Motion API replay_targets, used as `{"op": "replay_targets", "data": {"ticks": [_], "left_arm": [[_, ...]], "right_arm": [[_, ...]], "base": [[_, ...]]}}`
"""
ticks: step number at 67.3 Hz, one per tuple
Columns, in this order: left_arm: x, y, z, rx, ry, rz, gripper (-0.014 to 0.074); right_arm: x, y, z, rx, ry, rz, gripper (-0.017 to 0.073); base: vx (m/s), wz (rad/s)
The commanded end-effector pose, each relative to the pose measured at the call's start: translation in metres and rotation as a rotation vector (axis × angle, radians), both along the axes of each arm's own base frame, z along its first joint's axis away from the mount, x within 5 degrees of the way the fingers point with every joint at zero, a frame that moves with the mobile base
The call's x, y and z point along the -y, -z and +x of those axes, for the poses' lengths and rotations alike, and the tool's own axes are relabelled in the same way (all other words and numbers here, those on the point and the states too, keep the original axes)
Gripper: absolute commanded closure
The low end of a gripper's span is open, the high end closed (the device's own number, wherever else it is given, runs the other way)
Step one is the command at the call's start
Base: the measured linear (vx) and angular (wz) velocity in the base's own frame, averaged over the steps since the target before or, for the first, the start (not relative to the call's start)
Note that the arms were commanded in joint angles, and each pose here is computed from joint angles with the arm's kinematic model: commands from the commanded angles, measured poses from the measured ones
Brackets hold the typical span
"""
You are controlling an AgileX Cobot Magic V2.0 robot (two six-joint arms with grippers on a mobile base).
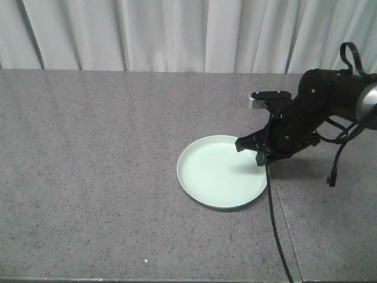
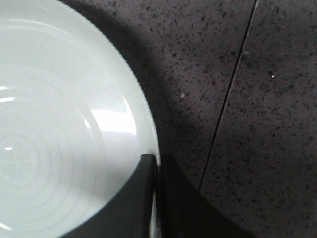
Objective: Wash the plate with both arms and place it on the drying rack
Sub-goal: 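Close the right gripper on the plate rim nearest the robot's right side, then lift the plate with the right gripper and pull it toward the robot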
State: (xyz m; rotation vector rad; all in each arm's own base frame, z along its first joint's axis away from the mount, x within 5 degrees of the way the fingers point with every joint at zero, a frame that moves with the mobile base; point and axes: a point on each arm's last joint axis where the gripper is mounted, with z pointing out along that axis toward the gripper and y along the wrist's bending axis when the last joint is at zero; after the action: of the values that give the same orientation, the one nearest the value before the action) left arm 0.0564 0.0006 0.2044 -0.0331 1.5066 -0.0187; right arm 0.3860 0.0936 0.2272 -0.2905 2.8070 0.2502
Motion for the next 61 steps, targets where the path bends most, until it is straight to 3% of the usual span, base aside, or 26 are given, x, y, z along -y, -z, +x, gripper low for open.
{"op": "replay_targets", "data": {"ticks": [1,15,41,61], "left_arm": [[0.000,-0.017,-0.004,0.112,0.006,-0.006,0.0600],[0.000,-0.017,-0.004,0.112,0.006,-0.006,0.0600],[0.000,-0.017,-0.004,0.112,0.006,-0.006,0.0600],[0.000,-0.017,-0.004,0.112,0.006,-0.006,0.0600]], "right_arm": [[0.000,-0.048,-0.009,0.137,-0.003,0.043,0.0567],[0.003,-0.088,-0.038,0.184,-0.028,0.081,0.0564],[0.002,-0.100,-0.129,0.217,-0.143,0.287,0.0564],[0.011,-0.102,-0.184,0.252,-0.144,0.323,0.0564]], "base": [[0.00,0.00],[0.00,0.00],[0.00,0.00],[0.00,0.00]]}}
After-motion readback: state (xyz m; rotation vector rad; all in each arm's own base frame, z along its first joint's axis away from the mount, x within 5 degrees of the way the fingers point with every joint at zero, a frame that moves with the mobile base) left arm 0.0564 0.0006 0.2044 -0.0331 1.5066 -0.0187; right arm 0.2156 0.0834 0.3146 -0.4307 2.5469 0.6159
